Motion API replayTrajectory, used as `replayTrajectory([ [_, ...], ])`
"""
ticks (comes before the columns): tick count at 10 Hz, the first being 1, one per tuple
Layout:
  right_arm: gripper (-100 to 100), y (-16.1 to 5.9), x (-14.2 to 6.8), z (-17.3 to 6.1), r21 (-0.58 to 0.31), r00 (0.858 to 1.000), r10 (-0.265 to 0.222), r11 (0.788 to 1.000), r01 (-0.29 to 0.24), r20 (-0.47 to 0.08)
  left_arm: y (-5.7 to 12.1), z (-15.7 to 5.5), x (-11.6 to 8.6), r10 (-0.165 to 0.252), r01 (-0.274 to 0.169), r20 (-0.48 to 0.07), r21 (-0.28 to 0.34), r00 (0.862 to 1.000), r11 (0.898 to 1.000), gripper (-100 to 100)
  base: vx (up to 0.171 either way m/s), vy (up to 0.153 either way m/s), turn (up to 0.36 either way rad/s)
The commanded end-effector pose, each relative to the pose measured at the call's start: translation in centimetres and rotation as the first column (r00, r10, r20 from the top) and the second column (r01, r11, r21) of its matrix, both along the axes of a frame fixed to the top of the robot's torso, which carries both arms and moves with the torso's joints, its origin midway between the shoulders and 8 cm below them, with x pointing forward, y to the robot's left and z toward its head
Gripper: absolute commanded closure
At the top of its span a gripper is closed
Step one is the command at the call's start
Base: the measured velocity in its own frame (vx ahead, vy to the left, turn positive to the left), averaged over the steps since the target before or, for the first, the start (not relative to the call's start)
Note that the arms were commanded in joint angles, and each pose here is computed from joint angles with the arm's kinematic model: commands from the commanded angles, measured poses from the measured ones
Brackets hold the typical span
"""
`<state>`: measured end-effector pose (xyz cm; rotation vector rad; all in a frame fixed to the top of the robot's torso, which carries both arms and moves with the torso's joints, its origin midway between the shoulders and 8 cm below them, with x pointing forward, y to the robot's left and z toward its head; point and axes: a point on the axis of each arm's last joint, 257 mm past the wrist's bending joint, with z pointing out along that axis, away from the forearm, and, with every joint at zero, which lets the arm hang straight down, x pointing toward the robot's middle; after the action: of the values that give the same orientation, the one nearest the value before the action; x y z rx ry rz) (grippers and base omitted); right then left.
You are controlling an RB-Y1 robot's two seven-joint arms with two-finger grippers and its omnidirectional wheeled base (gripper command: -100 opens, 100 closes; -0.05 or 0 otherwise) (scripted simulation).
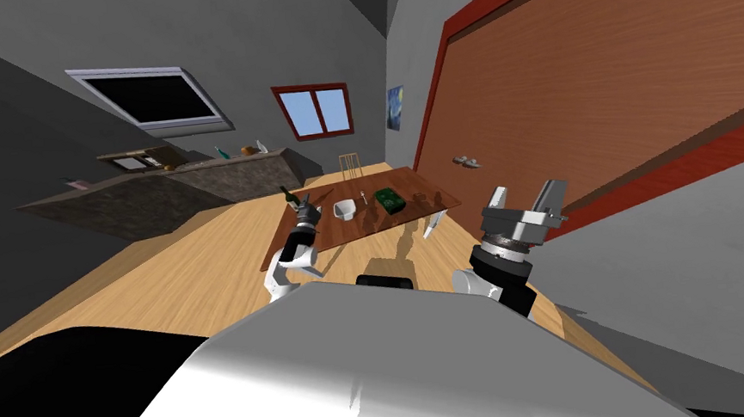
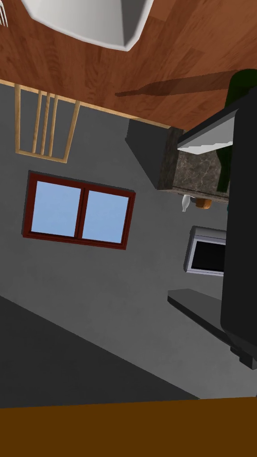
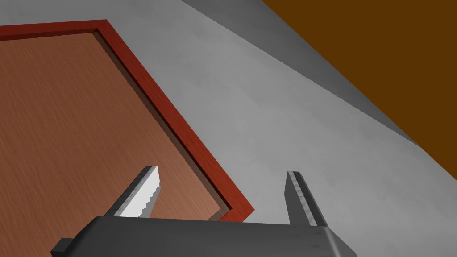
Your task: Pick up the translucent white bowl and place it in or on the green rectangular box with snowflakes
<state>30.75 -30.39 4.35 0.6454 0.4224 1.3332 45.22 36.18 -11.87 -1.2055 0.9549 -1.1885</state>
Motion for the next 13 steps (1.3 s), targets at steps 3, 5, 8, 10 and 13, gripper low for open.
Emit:
replayTrajectory([
  [3, 0, 0.0, 0.0, 0.0, 0.0, 1.0, 0.0, 1.0, 0.0, 0.0, 2.0, -2.1, 0.5, 0.041, -0.042, -0.09, -0.013, 0.995, 0.999, -100, -0.041, -0.007, -0.055],
  [5, 0, 0.0, 0.0, 0.0, 0.0, 1.0, 0.0, 1.0, 0.0, 0.0, 3.1, -3.2, 0.8, 0.066, -0.07, -0.138, -0.019, 0.988, 0.997, -100, -0.034, -0.009, -0.071],
  [8, 0, 0.0, 0.0, 0.0, 0.0, 1.0, 0.0, 1.0, 0.0, 0.0, 5.3, -4.7, 1.3, 0.114, -0.123, -0.207, -0.028, 0.972, 0.992, -100, -0.027, -0.004, -0.079],
  [10, 0, 0.0, 0.0, 0.0, 0.0, 1.0, 0.0, 1.0, 0.0, 0.0, 6.4, -5.7, 1.4, 0.139, -0.152, -0.251, -0.034, 0.958, 0.988, -100, -0.023, -0.003, -0.074],
  [13, 0, 0.0, 0.0, 0.0, 0.0, 1.0, 0.0, 1.0, 0.0, 0.0, 7.6, -7.2, 1.3, 0.166, -0.188, -0.313, -0.043, 0.935, 0.981, -100, -0.011, 0.0, -0.052],
])
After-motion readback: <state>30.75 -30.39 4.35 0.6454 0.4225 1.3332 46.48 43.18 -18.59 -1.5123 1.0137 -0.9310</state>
